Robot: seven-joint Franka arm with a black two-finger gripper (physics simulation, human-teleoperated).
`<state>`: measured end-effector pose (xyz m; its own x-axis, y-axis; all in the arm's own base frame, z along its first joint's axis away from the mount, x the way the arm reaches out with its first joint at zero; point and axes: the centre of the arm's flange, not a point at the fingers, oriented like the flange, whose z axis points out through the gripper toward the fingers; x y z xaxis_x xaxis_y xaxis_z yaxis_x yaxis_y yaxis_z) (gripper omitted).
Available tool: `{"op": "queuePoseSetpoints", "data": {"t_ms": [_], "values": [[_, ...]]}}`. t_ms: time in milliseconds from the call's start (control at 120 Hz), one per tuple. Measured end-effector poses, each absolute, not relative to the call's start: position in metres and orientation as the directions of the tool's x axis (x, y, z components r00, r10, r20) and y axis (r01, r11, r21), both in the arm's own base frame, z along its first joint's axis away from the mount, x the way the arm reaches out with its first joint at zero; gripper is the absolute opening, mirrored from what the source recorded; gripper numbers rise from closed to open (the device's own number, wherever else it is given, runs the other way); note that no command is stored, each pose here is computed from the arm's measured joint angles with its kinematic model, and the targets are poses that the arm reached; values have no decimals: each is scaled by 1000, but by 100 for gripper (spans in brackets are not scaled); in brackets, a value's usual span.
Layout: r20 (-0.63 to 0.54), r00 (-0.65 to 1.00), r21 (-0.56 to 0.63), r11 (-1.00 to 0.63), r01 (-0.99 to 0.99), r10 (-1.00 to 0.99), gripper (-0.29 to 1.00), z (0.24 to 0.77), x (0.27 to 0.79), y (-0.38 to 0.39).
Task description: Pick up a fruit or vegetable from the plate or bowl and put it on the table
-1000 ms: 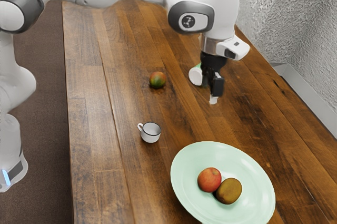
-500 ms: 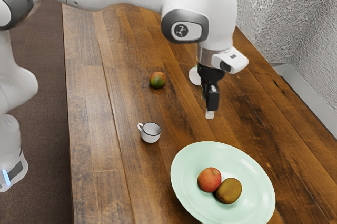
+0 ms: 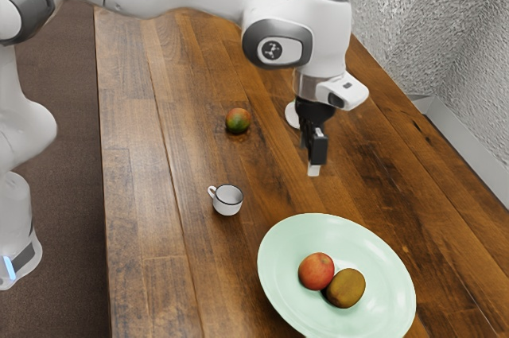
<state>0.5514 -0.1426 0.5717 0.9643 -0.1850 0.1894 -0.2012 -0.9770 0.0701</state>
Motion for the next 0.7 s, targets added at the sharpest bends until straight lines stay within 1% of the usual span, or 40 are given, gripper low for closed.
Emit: {"op": "queuePoseSetpoints", "data": {"t_ms": [283,575,700], "values": [[205,942,81,-955,-287,-266,70,574,537,-191],[195,943,81,-954,-290,-270,70,569,535,-195],[193,938,82,-948,-309,-289,70,570,530,-209]]}}
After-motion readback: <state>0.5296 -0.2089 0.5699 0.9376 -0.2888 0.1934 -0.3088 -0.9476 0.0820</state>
